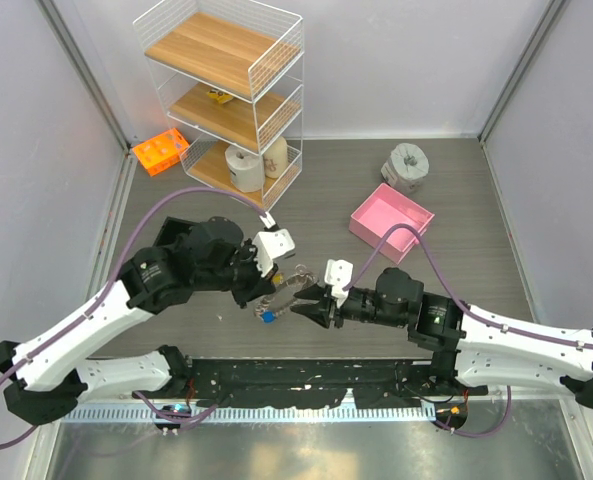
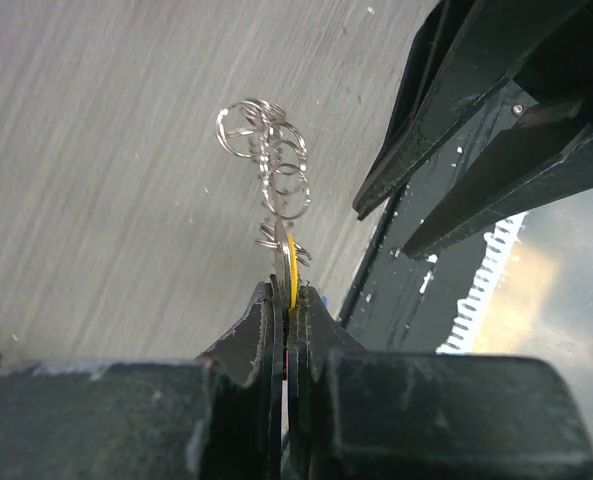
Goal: Remove the keys from the keyring
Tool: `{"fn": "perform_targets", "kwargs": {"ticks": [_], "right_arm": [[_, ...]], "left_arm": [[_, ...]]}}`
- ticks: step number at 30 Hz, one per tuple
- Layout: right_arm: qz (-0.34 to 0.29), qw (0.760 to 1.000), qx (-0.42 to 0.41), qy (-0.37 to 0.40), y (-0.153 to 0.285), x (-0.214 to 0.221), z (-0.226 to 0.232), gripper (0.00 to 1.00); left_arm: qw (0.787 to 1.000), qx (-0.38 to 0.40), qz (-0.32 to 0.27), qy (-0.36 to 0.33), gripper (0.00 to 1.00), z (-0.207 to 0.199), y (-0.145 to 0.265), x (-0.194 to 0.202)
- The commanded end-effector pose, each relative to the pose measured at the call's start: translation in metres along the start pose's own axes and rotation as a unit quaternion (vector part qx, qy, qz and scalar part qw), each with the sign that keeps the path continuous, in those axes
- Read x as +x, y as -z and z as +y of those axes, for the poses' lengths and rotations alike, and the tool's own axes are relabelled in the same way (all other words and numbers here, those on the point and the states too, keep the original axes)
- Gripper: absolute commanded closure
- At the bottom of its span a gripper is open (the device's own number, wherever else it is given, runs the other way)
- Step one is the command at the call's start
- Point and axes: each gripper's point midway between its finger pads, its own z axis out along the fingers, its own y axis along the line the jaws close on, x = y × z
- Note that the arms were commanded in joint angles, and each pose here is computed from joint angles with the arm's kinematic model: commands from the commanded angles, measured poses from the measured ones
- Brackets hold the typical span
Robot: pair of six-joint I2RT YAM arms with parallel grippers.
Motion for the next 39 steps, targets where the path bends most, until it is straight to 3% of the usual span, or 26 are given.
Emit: {"fn": "perform_targets", "kwargs": {"ticks": [1, 18, 26, 39], "right_arm": [[-0.066, 0.997, 0.034, -0.018, -0.004, -0.021, -0.01, 0.64], [-0.117, 0.993, -0.008, 0.006, -0.017, -0.029, 0.005, 0.61], [-0.109, 0.993, -0.038, 0.017, -0.027, -0.024, 0.022, 0.63], [-0.098, 0.995, -0.01, 0.026, -0.033, -0.017, 0.013, 0.6]], "left_arm": [[0.996, -0.023, 0.042, 0.069, 1.0, -0.001, 0.014, 0.009], [0.984, -0.007, 0.101, 0.145, 1.0, -0.017, 0.019, 0.016], [0.981, -0.007, 0.109, 0.163, 1.0, -0.019, 0.019, 0.013], [0.979, 0.011, 0.115, 0.168, 1.0, -0.029, 0.021, 0.008]]}}
